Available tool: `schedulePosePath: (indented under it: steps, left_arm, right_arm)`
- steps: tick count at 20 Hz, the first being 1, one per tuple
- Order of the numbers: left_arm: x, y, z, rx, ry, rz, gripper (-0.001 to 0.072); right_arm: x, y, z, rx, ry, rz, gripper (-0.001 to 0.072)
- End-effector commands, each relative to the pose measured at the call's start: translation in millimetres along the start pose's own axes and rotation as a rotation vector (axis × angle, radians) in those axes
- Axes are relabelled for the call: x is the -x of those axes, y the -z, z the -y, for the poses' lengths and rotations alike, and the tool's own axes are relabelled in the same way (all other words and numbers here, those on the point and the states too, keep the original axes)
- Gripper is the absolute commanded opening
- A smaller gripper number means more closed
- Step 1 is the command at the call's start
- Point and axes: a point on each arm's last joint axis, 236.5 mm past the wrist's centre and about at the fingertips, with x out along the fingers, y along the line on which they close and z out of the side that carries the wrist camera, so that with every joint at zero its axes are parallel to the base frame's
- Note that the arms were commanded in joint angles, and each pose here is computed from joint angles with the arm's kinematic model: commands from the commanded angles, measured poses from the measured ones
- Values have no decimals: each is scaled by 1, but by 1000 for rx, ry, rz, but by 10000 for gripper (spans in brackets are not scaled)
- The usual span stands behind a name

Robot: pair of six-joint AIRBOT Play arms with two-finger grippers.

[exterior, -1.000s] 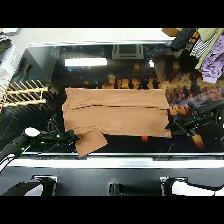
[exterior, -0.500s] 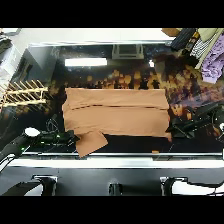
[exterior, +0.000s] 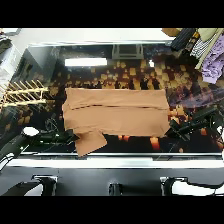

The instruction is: Fold the clothes and pants, and hang the long-sleeved shirts on hangers.

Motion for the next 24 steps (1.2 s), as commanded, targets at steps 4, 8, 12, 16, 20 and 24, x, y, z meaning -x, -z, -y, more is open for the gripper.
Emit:
schedulePosePath:
  steps: [4, 8, 12, 16, 20, 24]
  left_arm:
    - [68, 3, 12, 25, -29, -15, 18]
    - [102, 28, 19, -48, -78, -3, 18]
    - [110, -9, 46, -61, -26, 104, 18]
    - [100, -70, 74, -119, -28, 134, 19]
    - [73, -136, 84, -125, -36, 111, 18]
    - [52, -192, 86, -130, -33, 90, 19]
  right_arm:
    - [45, 40, -29, 39, -10, 30, 27]
    - [79, 74, -41, 46, 25, 96, 26]
    - [97, 55, -53, 60, 12, 269, 25]
    - [105, -5, -65, 32, -69, 458, 25]
    - [105, -57, -60, -16, -100, 581, 26]
    - [87, -90, -60, 11, -86, 577, 26]
